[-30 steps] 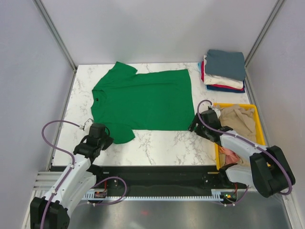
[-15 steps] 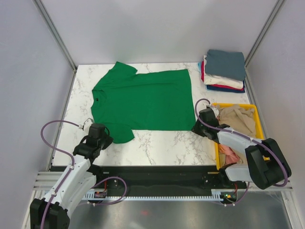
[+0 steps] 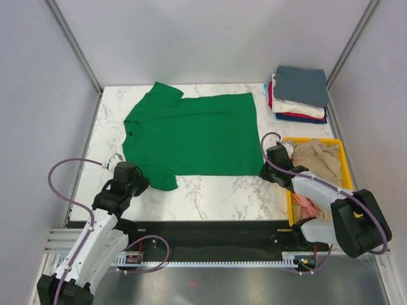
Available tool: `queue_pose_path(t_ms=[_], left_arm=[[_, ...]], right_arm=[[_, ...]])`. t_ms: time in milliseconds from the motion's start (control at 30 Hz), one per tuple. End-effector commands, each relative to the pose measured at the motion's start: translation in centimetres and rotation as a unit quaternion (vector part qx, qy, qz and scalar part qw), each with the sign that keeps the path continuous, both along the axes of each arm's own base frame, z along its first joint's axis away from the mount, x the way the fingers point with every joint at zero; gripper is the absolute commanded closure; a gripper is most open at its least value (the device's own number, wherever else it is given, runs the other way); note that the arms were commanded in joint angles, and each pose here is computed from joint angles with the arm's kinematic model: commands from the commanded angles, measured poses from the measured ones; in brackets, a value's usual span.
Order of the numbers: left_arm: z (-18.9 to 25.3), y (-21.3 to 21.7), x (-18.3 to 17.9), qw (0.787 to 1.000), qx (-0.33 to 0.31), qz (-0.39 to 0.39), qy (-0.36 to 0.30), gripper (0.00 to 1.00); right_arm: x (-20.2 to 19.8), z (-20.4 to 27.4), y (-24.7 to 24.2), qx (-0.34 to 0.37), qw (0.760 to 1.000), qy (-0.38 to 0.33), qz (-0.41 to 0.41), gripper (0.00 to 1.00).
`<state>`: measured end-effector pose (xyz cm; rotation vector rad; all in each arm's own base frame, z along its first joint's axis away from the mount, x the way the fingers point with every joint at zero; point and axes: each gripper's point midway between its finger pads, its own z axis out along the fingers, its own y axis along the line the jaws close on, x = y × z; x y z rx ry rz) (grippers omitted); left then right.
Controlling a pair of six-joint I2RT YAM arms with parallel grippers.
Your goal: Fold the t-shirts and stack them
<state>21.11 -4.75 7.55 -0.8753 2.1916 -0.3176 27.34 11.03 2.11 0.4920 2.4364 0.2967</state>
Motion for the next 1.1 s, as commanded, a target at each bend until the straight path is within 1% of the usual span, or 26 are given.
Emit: queue_pose_path(t_ms=[0,33,233,333,400,500,533,567,633,667,800,833,900,967,1000,1033,1067], left_arm=[[3.9,-0.7,0.4,0.999,-0.016,-0.018,-0.032,0.98],[4.7,-0.8,0.4,0.999,-0.019,-0.020,-0.037,0.98],[6.5,-1.9,-1.0,0.997,-0.042,-0.052,-0.029,0.98],[6.9,-2.5,-1.1,0.996,-0.043,-0.074,-0.016,0.98],[6.8,-2.5,-0.8,0.996,-0.031,-0.085,-0.008,0.98],[7.0,-2.2,0.6,0.994,0.007,-0.105,0.005,0.98],[7.0,-2.3,1.5,0.993,0.017,-0.112,0.019,0.98],[7.0,-2.2,1.9,0.991,0.034,-0.124,0.024,0.98],[7.5,-2.1,3.2,0.990,0.050,-0.127,0.029,0.98],[7.1,-1.9,4.0,0.989,0.064,-0.126,0.039,0.98],[7.6,-1.6,6.6,0.987,0.092,-0.127,0.039,0.98],[8.5,-1.7,7.4,0.987,0.098,-0.127,0.030,0.98],[8.3,-1.4,8.7,0.984,0.114,-0.128,0.039,0.98],[9.3,-1.1,10.2,0.983,0.127,-0.127,0.031,0.98],[8.6,-1.1,10.9,0.982,0.130,-0.129,0.045,0.98],[9.6,-0.8,11.9,0.982,0.133,-0.126,0.035,0.98],[9.8,-0.7,12.5,0.983,0.133,-0.124,0.035,0.98]], right_arm=[[-0.2,1.6,-0.6,-0.010,1.000,-0.011,0.001,1.00],[-0.5,1.7,-0.5,-0.008,1.000,-0.008,0.002,1.00],[-2.4,2.3,-0.5,0.008,1.000,0.003,0.011,1.00],[-2.6,3.0,-0.3,0.017,1.000,-0.003,0.017,1.00],[-2.3,3.7,-0.1,0.018,1.000,-0.010,0.018,1.00],[-1.1,4.7,0.2,0.013,0.999,-0.019,0.025,1.00],[-0.6,5.1,0.4,0.014,0.999,-0.022,0.026,1.00],[0.3,6.2,0.8,0.018,0.999,-0.032,0.030,1.00],[1.3,6.4,1.2,0.014,0.999,-0.030,0.037,1.00],[2.3,7.0,1.6,0.013,0.999,-0.033,0.040,1.00],[4.9,7.8,1.7,0.003,0.998,-0.039,0.041,1.00],[5.4,8.0,1.7,0.000,0.998,-0.040,0.044,1.00],[6.8,8.3,1.7,-0.002,0.998,-0.040,0.044,1.00],[8.0,8.3,1.7,-0.008,0.998,-0.037,0.047,1.00],[8.5,8.3,1.5,-0.008,0.998,-0.037,0.044,1.00],[9.2,8.9,1.5,-0.006,0.998,-0.043,0.044,1.00],[9.5,8.2,1.4,-0.009,0.998,-0.034,0.045,1.00]])
